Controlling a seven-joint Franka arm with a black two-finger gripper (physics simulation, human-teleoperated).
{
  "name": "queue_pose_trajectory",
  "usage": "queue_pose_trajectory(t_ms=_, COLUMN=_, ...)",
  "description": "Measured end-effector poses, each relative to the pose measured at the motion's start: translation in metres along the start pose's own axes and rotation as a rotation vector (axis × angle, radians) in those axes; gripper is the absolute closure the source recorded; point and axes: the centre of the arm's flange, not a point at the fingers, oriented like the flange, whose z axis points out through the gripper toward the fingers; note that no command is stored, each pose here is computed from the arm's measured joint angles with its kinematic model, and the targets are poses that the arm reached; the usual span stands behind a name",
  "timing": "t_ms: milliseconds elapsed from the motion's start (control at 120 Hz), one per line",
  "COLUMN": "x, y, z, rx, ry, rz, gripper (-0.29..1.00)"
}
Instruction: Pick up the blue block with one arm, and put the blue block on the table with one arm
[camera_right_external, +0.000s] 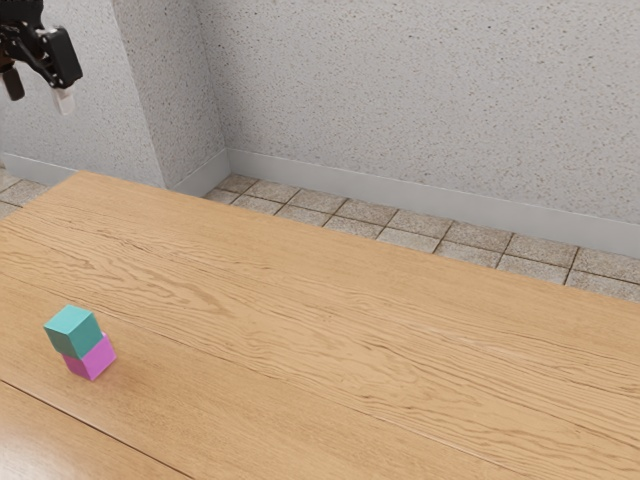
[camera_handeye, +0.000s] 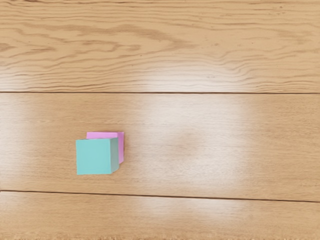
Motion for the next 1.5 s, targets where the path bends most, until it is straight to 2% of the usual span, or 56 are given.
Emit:
queue_pose_trajectory(t_ms=133, x=0.002, y=0.005, z=0.005, rx=0.008, ry=-0.021, rz=0.01, gripper=0.0)
queue_pose_trajectory(t_ms=200, x=0.015, y=0.012, z=0.023, rx=0.017, ry=-0.064, rz=0.02, gripper=0.0)
queue_pose_trajectory(t_ms=342, x=0.037, y=0.006, z=0.125, rx=0.004, ry=-0.208, rz=0.01, gripper=0.0)
queue_pose_trajectory(t_ms=417, x=0.042, y=0.003, z=0.171, rx=-0.01, ry=-0.237, rz=0.008, gripper=0.0)
queue_pose_trajectory(t_ms=525, x=0.042, y=-0.01, z=0.217, rx=-0.028, ry=-0.232, rz=-0.014, gripper=0.0)
queue_pose_trajectory(t_ms=667, x=0.025, y=-0.036, z=0.238, rx=-0.044, ry=-0.185, rz=-0.054, gripper=0.0)
queue_pose_trajectory(t_ms=792, x=0.006, y=-0.058, z=0.274, rx=-0.05, ry=-0.192, rz=-0.084, gripper=0.0)
queue_pose_trajectory(t_ms=1100, x=-0.029, y=-0.111, z=0.341, rx=-0.011, ry=-0.195, rz=-0.116, gripper=0.0)
queue_pose_trajectory(t_ms=1300, x=-0.041, y=-0.133, z=0.37, rx=-0.02, ry=-0.176, rz=-0.133, gripper=0.0)
queue_pose_trajectory(t_ms=1500, x=-0.02, y=-0.12, z=0.397, rx=0.005, ry=-0.183, rz=-0.09, gripper=0.0)
